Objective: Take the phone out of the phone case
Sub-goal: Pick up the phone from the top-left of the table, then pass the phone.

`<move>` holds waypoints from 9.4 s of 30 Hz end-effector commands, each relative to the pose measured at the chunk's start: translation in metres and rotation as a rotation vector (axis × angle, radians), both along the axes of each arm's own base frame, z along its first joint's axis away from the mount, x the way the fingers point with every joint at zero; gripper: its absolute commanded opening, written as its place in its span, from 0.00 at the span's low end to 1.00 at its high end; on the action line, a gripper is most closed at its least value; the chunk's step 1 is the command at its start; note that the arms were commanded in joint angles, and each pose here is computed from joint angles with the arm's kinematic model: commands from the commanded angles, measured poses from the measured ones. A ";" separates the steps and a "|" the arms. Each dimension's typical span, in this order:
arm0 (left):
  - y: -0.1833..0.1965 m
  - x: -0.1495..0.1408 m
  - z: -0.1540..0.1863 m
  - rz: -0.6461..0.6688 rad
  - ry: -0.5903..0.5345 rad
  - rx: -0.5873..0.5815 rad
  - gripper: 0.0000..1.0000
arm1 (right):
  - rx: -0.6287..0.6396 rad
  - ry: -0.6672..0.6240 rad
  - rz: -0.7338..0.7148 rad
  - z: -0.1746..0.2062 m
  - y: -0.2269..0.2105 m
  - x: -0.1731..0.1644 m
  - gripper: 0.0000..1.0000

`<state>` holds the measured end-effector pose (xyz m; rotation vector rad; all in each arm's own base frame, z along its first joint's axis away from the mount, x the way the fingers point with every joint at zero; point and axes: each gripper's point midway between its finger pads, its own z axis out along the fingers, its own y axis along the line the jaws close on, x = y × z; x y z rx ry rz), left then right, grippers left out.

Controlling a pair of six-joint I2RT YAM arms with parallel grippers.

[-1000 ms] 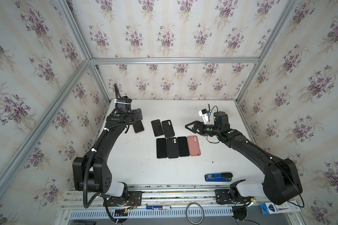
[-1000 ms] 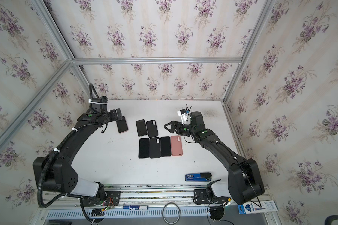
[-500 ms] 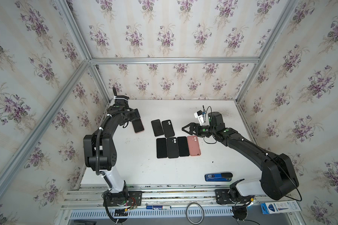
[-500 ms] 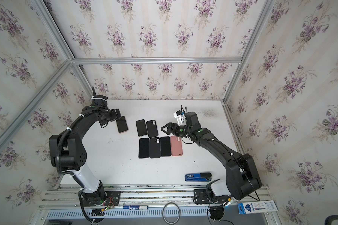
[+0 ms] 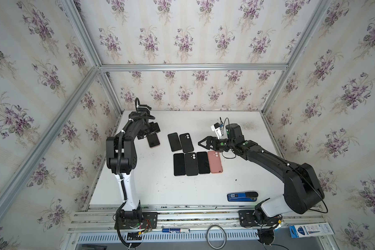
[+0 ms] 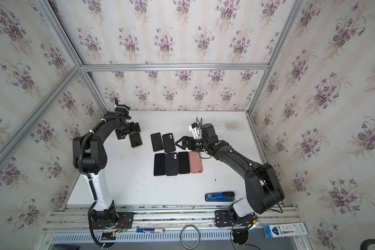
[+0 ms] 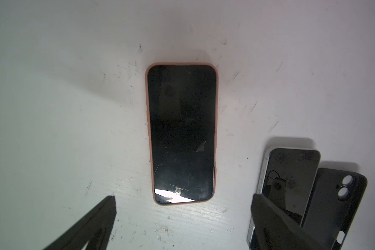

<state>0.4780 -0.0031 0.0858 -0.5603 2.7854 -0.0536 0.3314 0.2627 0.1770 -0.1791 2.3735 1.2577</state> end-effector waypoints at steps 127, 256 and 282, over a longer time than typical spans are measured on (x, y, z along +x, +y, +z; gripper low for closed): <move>-0.165 -0.117 0.211 -0.381 -0.696 -0.204 0.43 | 0.190 -0.173 0.326 0.070 0.142 -0.033 0.64; -0.152 -0.179 0.425 -0.141 -1.358 -1.097 0.00 | 0.613 -0.538 0.113 0.213 0.053 -0.055 0.86; -0.160 -0.176 0.412 -0.140 -1.335 -1.130 0.00 | 0.810 -0.518 0.191 0.247 0.066 -0.058 0.43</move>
